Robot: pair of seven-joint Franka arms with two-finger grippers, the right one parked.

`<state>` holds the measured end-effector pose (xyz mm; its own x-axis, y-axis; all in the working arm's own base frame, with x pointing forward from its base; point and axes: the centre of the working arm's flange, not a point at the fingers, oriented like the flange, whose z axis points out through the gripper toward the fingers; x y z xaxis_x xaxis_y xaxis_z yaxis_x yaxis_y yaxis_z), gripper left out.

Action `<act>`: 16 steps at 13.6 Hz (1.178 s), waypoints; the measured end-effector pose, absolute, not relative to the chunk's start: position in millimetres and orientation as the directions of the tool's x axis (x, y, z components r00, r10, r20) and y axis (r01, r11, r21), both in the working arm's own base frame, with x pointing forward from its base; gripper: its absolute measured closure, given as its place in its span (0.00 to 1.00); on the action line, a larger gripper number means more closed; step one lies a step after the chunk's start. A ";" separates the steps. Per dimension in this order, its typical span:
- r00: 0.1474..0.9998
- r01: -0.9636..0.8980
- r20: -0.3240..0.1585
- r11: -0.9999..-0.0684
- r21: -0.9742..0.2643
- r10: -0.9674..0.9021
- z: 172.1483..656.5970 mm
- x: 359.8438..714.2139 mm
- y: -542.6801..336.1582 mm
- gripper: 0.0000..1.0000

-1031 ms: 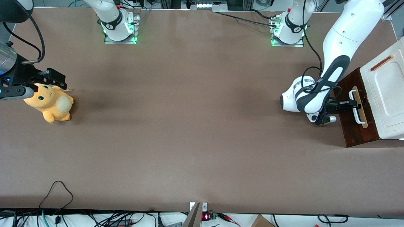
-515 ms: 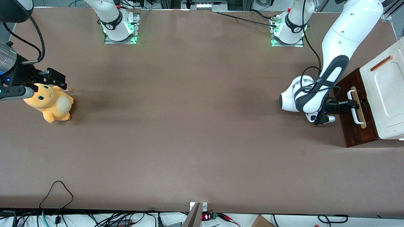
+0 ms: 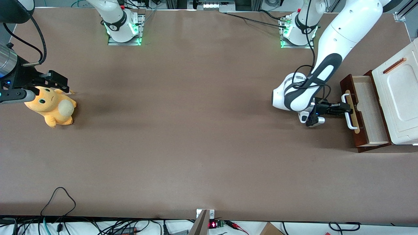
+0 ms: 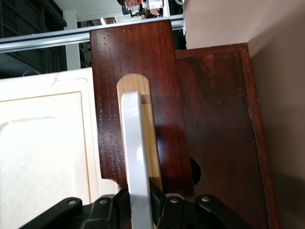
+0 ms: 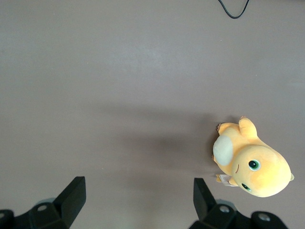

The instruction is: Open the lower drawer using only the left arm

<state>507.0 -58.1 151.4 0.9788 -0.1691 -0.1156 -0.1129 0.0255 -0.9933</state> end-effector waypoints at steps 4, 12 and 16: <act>0.978 -0.113 -0.115 0.026 -0.993 -0.175 150.6 507.1 -61.5 0.75; 0.992 -0.030 -0.021 -0.069 -0.997 -0.123 192.6 528.3 -93.6 0.00; 0.999 0.053 0.051 -0.302 -0.952 0.014 268.0 542.2 -133.8 0.00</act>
<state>542.2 -133.8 268.0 0.9986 0.0143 0.0513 0.0532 -0.3021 -0.9518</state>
